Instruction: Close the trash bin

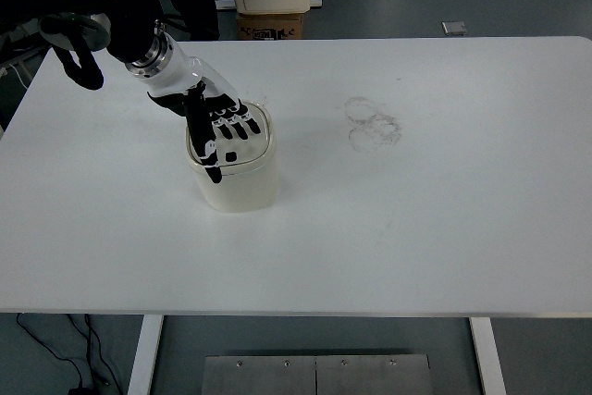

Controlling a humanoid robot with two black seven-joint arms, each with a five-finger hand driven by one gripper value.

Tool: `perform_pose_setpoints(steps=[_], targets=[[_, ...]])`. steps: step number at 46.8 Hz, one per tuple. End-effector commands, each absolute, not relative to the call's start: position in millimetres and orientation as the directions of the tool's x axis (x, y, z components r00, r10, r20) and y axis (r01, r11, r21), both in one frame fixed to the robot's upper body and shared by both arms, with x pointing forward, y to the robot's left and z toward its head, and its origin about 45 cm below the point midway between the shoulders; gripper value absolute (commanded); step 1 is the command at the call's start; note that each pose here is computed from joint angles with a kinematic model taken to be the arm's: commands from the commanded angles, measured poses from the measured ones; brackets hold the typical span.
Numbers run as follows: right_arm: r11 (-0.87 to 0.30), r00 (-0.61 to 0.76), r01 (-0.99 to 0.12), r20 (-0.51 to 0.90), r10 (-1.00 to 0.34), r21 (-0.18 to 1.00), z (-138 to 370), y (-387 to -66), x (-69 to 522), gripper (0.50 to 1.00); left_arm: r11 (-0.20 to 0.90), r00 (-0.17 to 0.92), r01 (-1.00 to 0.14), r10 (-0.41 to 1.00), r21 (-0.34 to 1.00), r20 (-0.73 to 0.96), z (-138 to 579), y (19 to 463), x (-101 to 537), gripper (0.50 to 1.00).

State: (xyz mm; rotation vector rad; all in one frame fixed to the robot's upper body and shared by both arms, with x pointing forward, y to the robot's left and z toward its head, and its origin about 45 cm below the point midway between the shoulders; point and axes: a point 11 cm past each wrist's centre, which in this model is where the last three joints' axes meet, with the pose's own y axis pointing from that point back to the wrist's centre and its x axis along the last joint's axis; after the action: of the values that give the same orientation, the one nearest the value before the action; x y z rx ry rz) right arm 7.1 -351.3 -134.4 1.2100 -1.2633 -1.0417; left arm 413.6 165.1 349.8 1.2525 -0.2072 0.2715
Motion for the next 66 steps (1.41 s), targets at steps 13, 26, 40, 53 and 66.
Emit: perform_pose_setpoints(steps=[13,26,40,53,66], targets=[[0.109,0.063,-0.077,0.114,-0.991,0.991,-134,-351,7,0.991,0.286,0.940,-0.341,0.099,0.895,0.327,359,169,419,1.000],[0.109,0.063,-0.077,0.114,-0.991,0.991,-134,-351,7,0.991,0.289,0.904,-0.424,0.185,0.858,0.384,378,185,441,1.000],[0.109,0.063,-0.077,0.114,-0.991,0.991,-134,-351,7,0.991,0.346,0.837,-0.516,0.399,0.784,0.375,389,228,468,1.000],[0.109,0.064,-0.077,0.114,-0.991,0.991,-134,-351,7,0.991,0.457,0.726,-0.645,0.616,0.612,0.306,391,270,484,1.000],[0.109,0.063,-0.077,0.114,-0.991,0.991,-134,-351,7,0.991,0.384,0.468,-0.860,0.856,0.335,0.220,396,340,496,1.000]])
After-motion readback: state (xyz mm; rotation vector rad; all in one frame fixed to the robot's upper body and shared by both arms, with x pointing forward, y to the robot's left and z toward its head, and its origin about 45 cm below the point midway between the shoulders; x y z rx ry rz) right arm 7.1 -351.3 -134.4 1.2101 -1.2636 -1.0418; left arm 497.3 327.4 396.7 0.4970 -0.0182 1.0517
